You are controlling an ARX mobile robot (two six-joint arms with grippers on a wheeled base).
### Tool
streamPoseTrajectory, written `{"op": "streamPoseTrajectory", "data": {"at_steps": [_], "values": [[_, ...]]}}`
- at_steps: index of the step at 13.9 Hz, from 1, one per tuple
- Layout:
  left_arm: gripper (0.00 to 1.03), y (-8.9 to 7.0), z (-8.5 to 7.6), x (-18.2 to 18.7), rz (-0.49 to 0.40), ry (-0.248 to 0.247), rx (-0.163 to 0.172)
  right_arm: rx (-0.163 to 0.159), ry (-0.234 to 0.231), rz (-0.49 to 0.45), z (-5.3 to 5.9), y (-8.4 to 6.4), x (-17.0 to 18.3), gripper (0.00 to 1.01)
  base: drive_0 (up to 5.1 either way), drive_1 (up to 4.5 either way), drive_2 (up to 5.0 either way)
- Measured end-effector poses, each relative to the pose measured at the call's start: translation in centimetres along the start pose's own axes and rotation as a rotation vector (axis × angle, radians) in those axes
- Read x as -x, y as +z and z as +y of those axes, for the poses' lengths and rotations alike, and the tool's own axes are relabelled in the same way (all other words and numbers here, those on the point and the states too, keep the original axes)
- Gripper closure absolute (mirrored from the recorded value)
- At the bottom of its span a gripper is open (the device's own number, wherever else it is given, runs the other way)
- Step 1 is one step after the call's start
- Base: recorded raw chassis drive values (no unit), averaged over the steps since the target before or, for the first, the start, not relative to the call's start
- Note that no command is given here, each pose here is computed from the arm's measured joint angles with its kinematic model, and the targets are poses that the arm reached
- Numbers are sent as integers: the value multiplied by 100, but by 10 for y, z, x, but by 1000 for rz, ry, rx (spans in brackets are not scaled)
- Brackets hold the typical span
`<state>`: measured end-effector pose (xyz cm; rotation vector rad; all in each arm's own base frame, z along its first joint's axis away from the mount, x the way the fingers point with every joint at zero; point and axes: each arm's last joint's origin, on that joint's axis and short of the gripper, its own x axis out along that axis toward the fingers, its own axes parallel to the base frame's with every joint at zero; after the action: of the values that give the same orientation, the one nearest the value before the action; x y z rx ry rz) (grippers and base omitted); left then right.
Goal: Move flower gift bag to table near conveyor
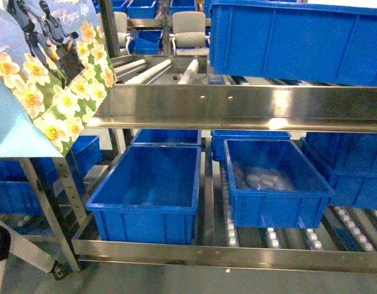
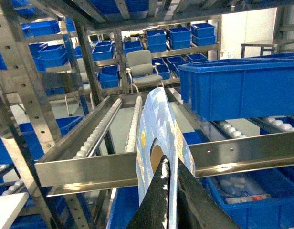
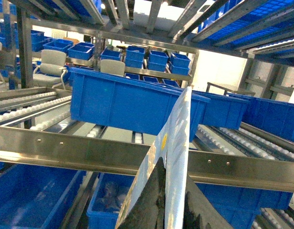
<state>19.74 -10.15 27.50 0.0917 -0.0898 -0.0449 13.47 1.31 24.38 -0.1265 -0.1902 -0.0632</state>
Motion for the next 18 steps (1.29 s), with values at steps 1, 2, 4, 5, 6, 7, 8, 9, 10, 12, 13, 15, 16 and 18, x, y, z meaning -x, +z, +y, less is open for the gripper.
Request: {"op": "streamPoseTrajectory", "data": {"at_steps": [1, 2, 4, 5, 6, 7, 8, 9, 10, 12, 13, 15, 16, 18], "values": [[101, 0, 0, 0, 0, 0, 0, 0, 0, 0, 0, 0, 0, 98, -455, 50, 404], [101, 0, 0, 0, -1, 0, 0, 0, 0, -3, 0, 0, 0, 98, -455, 50, 404], [101, 0, 0, 0, 0, 3, 0, 0, 0, -2, 0, 0, 0, 98, -455, 50, 404], [101, 0, 0, 0, -1, 1, 1, 0, 0, -2, 0, 0, 0, 98, -455, 50, 404], [101, 0, 0, 0, -1, 1, 0, 0, 0, -1, 0, 0, 0, 98, -455, 50, 404], [101, 0, 0, 0, -1, 2, 1, -1, 0, -3, 0, 0, 0, 98, -455, 50, 404], [101, 0, 0, 0, -1, 2, 1, 0, 0, -3, 0, 0, 0, 98, -470, 101, 377], [101, 0, 0, 0, 0, 2, 0, 0, 0, -3, 0, 0, 0, 98, -470, 101, 377], [101, 0, 0, 0, 0, 2, 0, -1, 0, -3, 0, 0, 0, 98, -470, 101, 377], [101, 0, 0, 0, 0, 2, 0, -1, 0, -3, 0, 0, 0, 98, -470, 101, 377], [101, 0, 0, 0, -1, 2, 1, 0, 0, -1, 0, 0, 0, 98, -470, 101, 377], [101, 0, 0, 0, 0, 2, 0, 0, 0, -1, 0, 0, 0, 98, -470, 101, 377], [101, 0, 0, 0, -1, 2, 1, 0, 0, -1, 0, 0, 0, 98, -470, 101, 377], [101, 0, 0, 0, -1, 2, 1, 0, 0, -1, 0, 0, 0, 98, -470, 101, 377]]}}
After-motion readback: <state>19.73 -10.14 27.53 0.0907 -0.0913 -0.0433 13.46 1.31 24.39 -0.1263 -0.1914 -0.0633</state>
